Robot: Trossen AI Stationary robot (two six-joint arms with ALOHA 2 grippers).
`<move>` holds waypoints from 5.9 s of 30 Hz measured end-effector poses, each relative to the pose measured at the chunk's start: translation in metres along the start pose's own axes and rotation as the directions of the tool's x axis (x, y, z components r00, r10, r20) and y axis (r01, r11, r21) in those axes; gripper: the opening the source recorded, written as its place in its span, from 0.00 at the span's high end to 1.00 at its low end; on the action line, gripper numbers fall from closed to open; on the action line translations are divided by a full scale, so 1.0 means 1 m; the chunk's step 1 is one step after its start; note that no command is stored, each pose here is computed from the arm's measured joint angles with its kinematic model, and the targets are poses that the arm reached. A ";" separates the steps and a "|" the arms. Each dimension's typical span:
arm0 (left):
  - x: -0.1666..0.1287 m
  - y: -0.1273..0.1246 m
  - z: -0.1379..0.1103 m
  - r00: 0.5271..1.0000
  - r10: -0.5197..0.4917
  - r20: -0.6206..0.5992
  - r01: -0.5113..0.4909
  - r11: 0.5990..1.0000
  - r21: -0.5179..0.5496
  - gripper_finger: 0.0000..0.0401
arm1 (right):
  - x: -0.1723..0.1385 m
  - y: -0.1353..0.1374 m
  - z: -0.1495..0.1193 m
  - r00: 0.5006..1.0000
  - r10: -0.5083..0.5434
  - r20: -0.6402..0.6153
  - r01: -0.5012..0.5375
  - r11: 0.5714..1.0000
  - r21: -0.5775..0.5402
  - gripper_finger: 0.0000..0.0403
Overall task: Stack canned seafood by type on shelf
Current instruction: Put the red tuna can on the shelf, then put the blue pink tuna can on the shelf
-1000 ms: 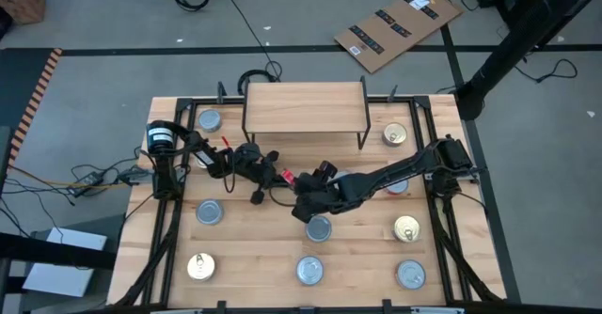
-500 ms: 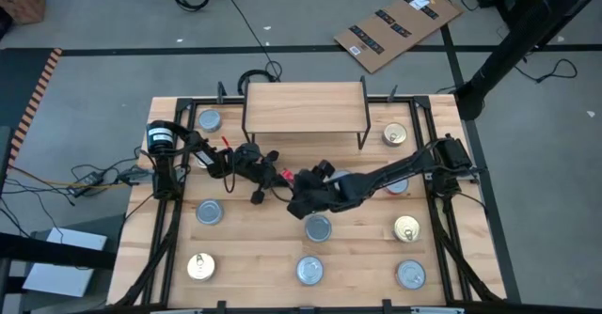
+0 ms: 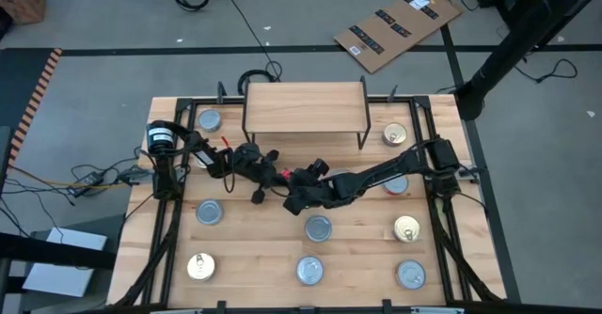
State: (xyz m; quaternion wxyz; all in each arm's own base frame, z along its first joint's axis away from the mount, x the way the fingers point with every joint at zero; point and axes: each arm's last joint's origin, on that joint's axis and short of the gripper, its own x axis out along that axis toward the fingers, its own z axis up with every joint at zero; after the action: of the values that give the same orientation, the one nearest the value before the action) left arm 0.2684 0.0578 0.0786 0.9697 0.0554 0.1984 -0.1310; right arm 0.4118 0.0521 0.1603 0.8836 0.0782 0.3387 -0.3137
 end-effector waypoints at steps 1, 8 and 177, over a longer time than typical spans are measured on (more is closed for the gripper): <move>0.000 0.000 0.000 1.000 0.000 0.000 0.000 1.000 0.000 0.99 | 0.002 0.000 -0.002 1.000 -0.002 -0.004 0.002 1.000 -0.007 0.25; 0.000 0.000 0.000 1.000 0.000 0.001 0.000 1.000 0.000 0.99 | 0.004 0.001 -0.002 1.000 0.002 -0.003 -0.002 1.000 -0.022 0.35; 0.000 0.006 0.015 0.986 0.111 0.125 -0.102 0.992 -0.075 0.99 | -0.056 -0.144 0.070 0.955 0.258 0.147 -0.211 0.937 -0.280 0.98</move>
State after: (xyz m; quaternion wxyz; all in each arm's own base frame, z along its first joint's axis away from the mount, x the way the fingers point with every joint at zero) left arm 0.2757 0.0616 0.0932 0.9875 0.0243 0.1365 -0.0755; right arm 0.3309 -0.0580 0.2607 0.9444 -0.0276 0.2835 -0.1641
